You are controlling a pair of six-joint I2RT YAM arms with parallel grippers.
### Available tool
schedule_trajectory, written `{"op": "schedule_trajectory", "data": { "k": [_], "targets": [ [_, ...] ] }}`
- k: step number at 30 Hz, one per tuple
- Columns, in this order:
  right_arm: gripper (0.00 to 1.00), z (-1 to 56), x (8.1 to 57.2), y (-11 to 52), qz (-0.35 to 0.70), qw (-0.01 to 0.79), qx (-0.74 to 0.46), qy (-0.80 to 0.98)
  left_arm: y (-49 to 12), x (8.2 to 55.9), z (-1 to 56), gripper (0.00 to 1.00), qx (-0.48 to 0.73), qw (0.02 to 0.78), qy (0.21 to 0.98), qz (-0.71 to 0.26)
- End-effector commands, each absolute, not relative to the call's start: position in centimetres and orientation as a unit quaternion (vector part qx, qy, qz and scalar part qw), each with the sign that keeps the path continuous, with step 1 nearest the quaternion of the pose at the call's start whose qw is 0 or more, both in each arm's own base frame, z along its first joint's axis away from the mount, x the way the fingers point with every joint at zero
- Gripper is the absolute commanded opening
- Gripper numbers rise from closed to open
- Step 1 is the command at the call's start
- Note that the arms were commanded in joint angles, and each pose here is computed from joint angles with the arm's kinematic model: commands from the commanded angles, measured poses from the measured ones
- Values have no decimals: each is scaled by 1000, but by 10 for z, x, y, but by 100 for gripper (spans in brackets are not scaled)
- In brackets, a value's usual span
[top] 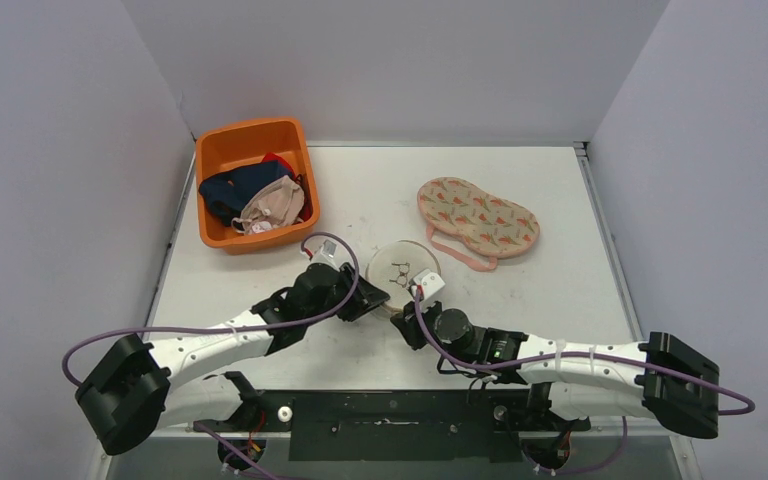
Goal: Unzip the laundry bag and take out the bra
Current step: Unzip the laundry bag at the center of the board.
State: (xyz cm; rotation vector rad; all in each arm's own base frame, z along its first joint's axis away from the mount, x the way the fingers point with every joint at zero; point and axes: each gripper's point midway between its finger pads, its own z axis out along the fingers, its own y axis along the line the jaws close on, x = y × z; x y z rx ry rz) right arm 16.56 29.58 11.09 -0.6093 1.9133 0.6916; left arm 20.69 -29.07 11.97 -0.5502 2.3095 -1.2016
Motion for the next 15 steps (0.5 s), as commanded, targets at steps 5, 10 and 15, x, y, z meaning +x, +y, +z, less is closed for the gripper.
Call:
{"op": "schedule_trajectory", "data": {
  "k": [5,10,15],
  "targets": [
    [5,145,166,304,318,514,-236,761,-301,230,146,10,-214,273,818,-459],
    [5,145,167,297,309,514,-231,766,-299,232,141,0,-218,273,819,-454],
    [5,140,172,280,275,517,-214,782,-291,235,140,0,-226,280,817,-451]
  ]
}}
